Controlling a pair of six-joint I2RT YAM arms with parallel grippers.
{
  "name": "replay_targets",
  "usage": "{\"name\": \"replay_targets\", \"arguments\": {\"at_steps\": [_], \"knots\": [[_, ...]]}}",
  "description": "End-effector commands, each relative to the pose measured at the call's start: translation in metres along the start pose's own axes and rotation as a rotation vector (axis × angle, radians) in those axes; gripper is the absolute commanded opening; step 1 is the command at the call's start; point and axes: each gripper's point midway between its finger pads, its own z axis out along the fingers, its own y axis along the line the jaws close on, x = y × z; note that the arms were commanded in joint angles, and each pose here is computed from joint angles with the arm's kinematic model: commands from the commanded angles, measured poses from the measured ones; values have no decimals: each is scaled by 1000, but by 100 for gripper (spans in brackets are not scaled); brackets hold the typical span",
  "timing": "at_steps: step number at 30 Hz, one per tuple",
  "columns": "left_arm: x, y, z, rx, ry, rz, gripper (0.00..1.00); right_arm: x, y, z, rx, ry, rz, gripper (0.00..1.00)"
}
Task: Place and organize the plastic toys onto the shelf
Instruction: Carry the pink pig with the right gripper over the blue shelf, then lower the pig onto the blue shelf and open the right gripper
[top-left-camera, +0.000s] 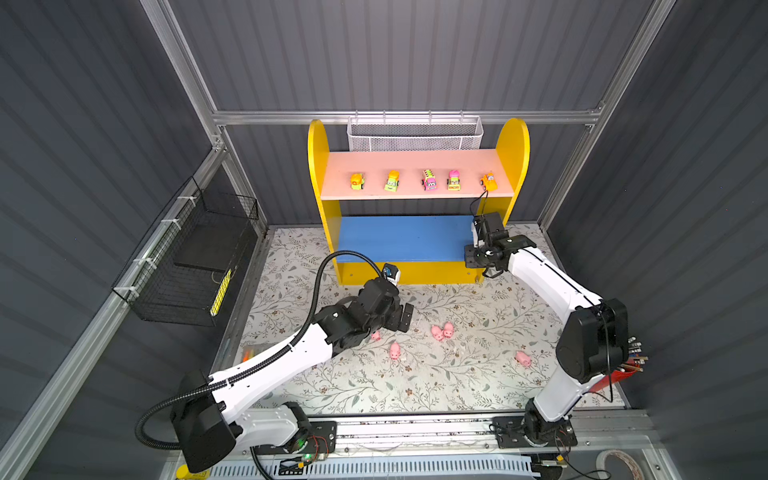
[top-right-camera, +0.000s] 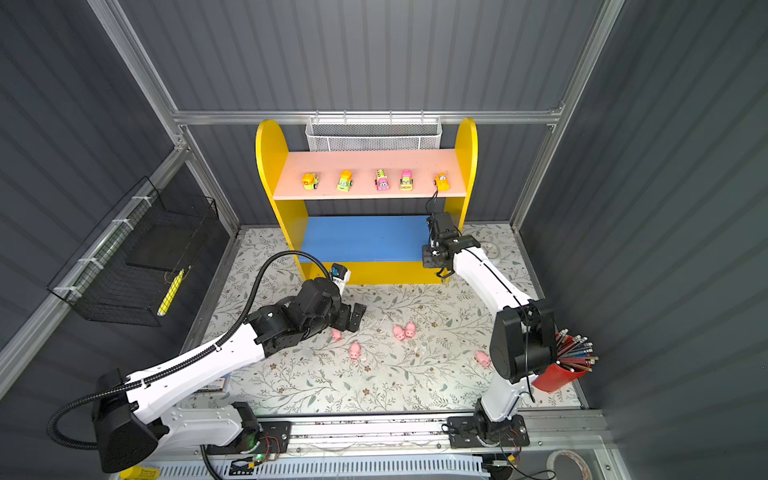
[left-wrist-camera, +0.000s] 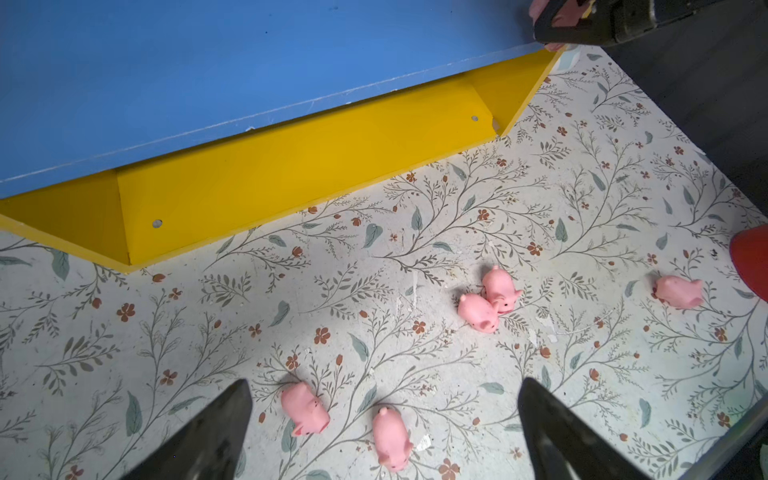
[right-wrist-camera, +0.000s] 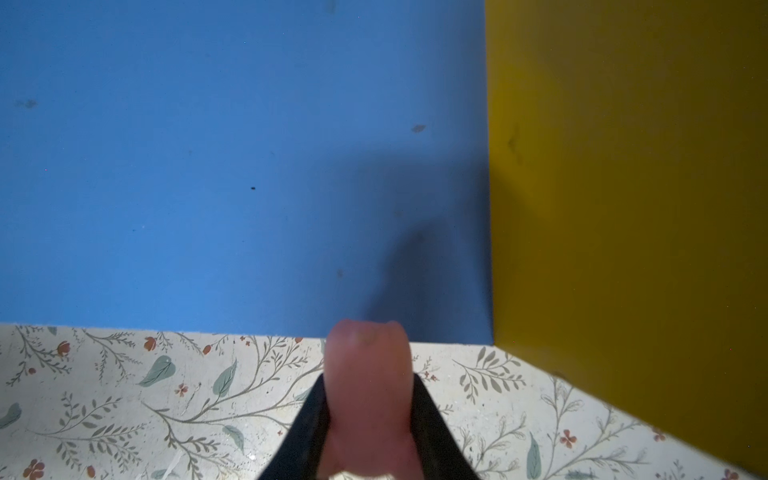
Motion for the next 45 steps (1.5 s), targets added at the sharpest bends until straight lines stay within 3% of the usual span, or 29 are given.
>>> {"name": "replay_targets", "arguments": {"at_steps": [1, 36, 45], "knots": [[-13, -7, -3, 21, -25, 28, 100, -12, -6, 1, 11, -16, -3, 30], [-12, -4, 6, -13, -9, 49, 100, -24, -6, 26, -31, 6, 6, 39], [-12, -4, 5, -11, -12, 50, 100, -22, -7, 25, -31, 12, 14, 50]]}}
